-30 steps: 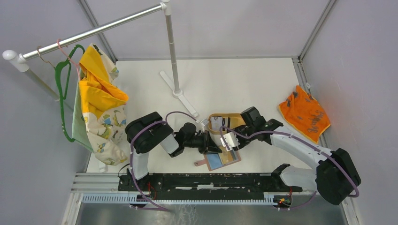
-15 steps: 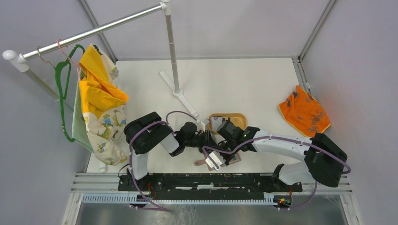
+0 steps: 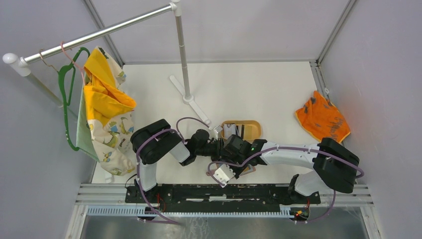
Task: Put the credit cards into the card holder
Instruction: Insert the credit card into the card holder.
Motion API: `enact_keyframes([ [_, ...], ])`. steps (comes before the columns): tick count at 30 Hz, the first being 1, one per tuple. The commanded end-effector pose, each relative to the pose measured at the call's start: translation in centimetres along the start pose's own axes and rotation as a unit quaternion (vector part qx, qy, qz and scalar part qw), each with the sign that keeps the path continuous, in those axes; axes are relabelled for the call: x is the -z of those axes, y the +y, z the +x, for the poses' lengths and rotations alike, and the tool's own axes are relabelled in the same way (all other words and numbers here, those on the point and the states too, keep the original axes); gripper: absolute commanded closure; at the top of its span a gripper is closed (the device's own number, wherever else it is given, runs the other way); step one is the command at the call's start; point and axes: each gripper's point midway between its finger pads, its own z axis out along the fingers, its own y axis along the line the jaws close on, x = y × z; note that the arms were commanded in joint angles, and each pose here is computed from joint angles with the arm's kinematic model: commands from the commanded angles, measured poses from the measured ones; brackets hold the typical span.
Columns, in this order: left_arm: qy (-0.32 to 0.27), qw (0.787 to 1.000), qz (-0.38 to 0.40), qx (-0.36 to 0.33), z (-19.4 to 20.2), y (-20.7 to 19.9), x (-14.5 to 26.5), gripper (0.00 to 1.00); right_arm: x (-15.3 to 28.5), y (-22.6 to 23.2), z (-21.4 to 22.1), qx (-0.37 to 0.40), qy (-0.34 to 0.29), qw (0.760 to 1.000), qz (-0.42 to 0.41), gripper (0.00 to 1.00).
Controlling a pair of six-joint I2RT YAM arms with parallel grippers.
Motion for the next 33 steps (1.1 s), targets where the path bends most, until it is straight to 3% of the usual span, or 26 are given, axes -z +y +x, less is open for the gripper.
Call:
enact_keyframes([
  [1, -0.017, 0.999, -0.038, -0.035, -0.5, 1.6, 0.0, 0.66, 0.5, 0.9, 2.1, 0.018, 0.055, 0.998, -0.014, 0.91],
  [14, -0.048, 0.993, -0.074, -0.079, -1.9, 0.8, 1.4, 0.6, 1.9, 0.4, 3.7, -0.017, 0.062, 0.998, 0.002, 0.92],
  [23, -0.133, 0.966, -0.142, -0.172, -4.6, -0.9, 6.0, 0.58, 4.9, -0.2, -0.8, -0.035, -0.09, 0.995, 0.011, 0.86],
  [28, -0.149, 0.954, -0.147, -0.214, -4.2, -2.5, 9.1, 0.56, 7.1, -0.7, 0.2, -0.058, -0.131, 0.988, 0.058, 0.74],
  [32, -0.12, 0.962, -0.16, -0.185, -2.2, -1.4, 10.1, 0.37, 7.4, -1.0, 2.9, -0.092, -0.098, 0.986, 0.096, 0.65],
  [33, -0.101, 0.966, -0.162, -0.176, -1.4, -1.0, 10.0, 0.36, 7.4, -0.9, 3.9, -0.103, -0.081, 0.986, 0.102, 0.65],
])
